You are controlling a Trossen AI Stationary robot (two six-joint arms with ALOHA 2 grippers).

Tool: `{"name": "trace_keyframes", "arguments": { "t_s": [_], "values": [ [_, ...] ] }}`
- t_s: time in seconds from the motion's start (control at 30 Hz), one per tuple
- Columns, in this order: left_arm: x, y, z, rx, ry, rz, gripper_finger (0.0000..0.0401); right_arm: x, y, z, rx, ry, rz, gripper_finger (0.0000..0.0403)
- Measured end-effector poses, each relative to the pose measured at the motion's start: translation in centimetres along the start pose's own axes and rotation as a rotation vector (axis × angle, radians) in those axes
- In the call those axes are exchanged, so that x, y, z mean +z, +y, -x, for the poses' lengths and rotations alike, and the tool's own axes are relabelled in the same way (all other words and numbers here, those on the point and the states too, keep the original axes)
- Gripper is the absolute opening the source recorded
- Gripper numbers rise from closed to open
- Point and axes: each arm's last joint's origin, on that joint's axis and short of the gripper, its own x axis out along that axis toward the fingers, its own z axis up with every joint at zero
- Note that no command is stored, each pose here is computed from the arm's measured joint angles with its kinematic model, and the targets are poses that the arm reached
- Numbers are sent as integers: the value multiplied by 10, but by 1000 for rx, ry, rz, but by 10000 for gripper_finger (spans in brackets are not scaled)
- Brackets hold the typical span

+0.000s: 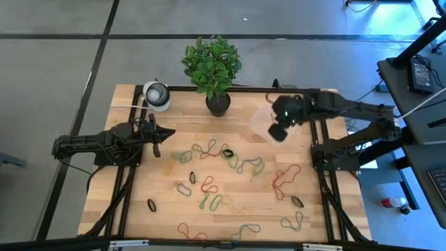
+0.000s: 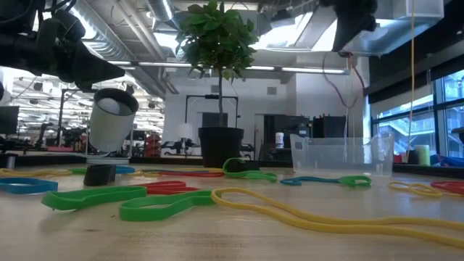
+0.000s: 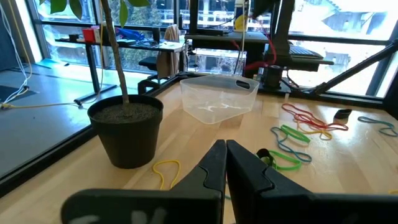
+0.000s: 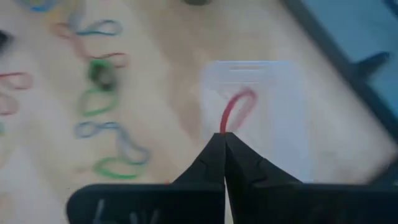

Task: Pick and place rubber bands into bin
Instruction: Put the red rubber band into the bin

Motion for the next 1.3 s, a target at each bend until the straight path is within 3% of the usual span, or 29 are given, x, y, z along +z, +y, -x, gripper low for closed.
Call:
{"name": "trace_keyframes", "arguments": {
  "t_s": [0.23,0.5,0.8,1.0,1.3],
  "values": [
    [0,0,0,0,0,0,6,1,-33,-44,-44,134,45,0],
    [0,0,0,0,0,0,6,-17,-56,-116,73,162,23,0],
    [0,0,0,0,1,0,6,-25,-55,-176,75,303,20,0],
    [0,0,0,0,0,0,6,-28,-53,-195,41,378,-78,0],
    [0,0,0,0,0,0,6,-24,-54,-197,-17,325,-270,0]
  ]
}}
